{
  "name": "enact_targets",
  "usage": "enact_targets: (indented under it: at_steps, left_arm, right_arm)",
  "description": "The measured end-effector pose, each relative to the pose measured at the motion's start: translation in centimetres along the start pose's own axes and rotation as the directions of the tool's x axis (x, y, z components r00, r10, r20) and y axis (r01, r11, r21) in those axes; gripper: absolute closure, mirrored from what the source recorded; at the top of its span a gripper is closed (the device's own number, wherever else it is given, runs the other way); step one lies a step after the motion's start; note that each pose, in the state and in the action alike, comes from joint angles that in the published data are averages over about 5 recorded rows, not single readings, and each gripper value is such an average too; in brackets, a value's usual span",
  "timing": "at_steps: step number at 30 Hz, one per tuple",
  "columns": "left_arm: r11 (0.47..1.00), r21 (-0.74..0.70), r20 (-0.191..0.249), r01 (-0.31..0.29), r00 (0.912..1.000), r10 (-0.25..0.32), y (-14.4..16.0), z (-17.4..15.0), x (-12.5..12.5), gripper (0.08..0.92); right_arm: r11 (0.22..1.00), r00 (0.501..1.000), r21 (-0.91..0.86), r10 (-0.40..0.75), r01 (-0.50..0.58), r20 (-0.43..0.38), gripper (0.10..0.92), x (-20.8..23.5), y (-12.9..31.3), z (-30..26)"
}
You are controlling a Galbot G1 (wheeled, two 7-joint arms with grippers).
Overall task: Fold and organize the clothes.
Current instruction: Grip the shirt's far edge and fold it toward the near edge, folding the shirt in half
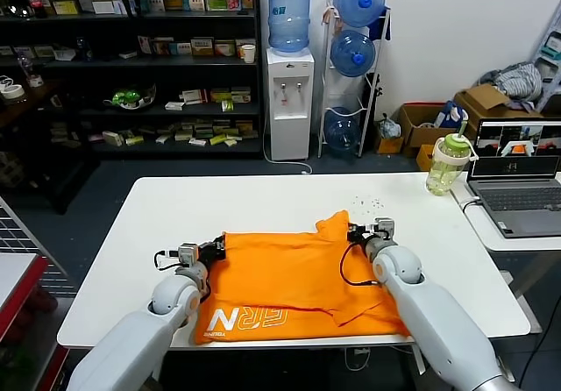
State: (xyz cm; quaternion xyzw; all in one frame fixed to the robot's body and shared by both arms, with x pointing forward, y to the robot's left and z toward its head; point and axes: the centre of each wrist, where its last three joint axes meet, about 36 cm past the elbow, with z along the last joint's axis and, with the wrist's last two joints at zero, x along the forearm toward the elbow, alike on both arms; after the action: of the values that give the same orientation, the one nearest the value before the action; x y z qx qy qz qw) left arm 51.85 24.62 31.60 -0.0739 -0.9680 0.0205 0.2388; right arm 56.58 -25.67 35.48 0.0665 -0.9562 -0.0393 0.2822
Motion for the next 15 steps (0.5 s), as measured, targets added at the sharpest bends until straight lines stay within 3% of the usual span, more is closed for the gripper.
enact_targets:
  at_steps: [15]
  left_arm:
    - [1.000,0.014,0.067,0.012,0.9977,-0.013,0.4,-1.4,3.7,0.904]
  right_arm:
    - [1.000,0.998,-0.012,-0.019,0.019,0.065,0.898,5.2,-1.2,1.4]
